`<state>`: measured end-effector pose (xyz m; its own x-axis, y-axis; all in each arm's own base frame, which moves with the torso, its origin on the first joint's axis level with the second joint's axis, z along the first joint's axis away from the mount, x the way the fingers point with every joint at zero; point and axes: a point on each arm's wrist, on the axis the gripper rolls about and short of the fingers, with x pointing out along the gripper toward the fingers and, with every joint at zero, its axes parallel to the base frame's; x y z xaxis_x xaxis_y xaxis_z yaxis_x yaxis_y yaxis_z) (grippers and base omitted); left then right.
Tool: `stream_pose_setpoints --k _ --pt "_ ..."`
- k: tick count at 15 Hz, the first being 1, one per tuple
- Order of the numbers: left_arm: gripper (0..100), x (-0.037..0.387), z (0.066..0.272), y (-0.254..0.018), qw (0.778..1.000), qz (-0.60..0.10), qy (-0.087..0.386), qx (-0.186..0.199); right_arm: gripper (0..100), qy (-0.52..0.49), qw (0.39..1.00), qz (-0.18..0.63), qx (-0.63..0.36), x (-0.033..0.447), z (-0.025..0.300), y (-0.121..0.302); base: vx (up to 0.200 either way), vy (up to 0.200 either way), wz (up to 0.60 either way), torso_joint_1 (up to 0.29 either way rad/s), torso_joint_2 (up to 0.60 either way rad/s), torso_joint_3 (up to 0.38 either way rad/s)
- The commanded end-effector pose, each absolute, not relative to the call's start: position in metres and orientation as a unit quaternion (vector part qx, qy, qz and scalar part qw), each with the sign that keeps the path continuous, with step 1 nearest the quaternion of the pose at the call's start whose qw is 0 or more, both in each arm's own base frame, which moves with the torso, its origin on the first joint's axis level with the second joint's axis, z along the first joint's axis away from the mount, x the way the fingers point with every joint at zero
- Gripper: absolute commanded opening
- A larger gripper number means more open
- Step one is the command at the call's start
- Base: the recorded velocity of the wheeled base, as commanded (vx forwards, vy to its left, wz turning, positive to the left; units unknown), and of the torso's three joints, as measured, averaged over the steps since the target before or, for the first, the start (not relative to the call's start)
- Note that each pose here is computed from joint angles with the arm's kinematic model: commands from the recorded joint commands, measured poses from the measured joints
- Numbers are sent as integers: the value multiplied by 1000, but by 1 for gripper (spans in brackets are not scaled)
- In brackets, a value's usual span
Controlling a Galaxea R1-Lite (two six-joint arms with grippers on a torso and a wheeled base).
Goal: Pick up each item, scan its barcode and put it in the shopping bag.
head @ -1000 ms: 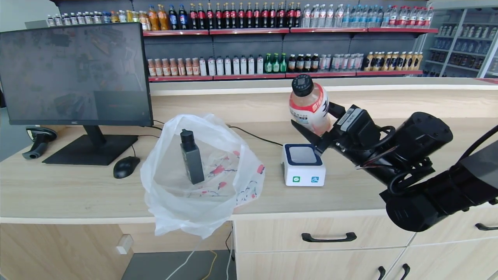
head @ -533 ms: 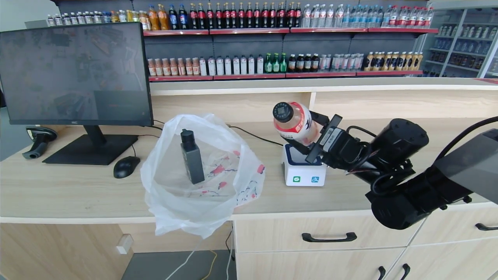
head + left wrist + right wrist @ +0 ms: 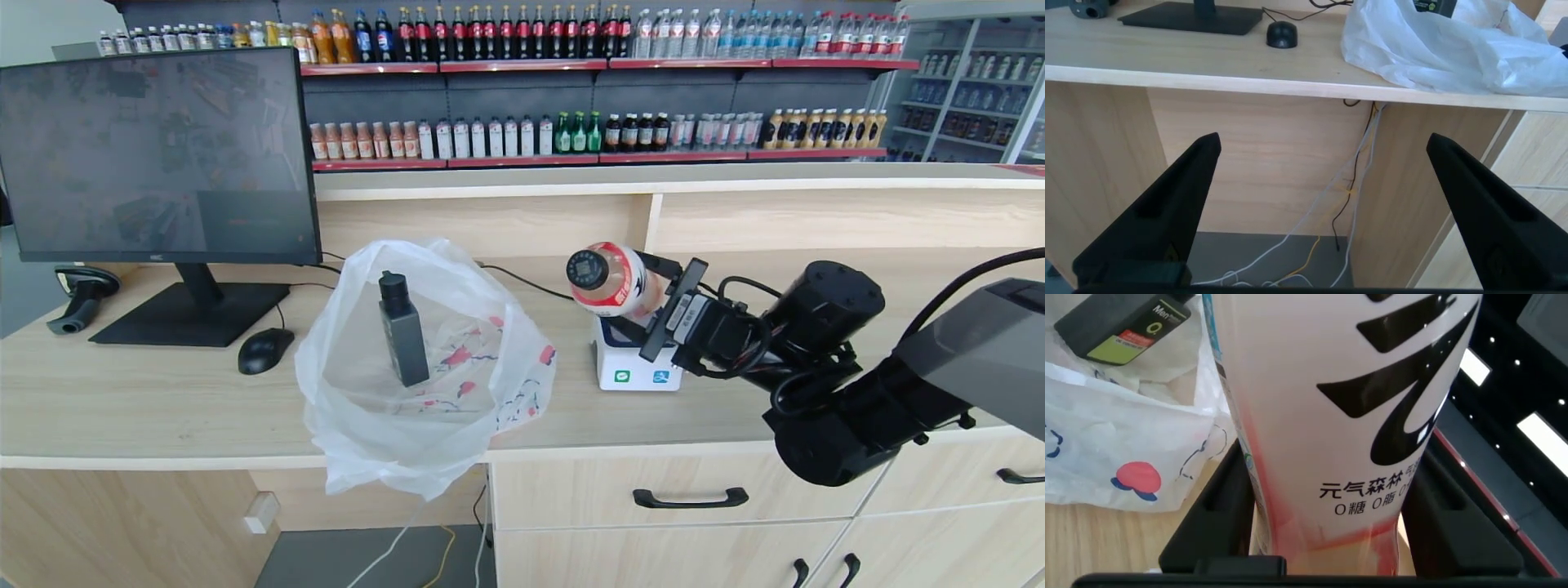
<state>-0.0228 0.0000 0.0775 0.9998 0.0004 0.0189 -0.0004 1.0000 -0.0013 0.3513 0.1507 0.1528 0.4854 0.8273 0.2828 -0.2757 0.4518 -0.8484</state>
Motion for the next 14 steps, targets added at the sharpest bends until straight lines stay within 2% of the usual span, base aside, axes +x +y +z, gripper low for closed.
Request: stream_pose_setpoints --k 1,5,14 --pt "100 -23 78 0 1000 0 -10 -1 0 -357 772 356 -387 354 150 147 0 0 0 0 0 0" --pt "100 -23 77 0 1000 0 -9 -1 0 -355 775 345 -394 361 151 133 0 0 0 0 0 0" --pt "100 -23 77 0 1000 0 -9 -1 0 -350 773 349 -398 361 145 134 0 0 0 0 0 0"
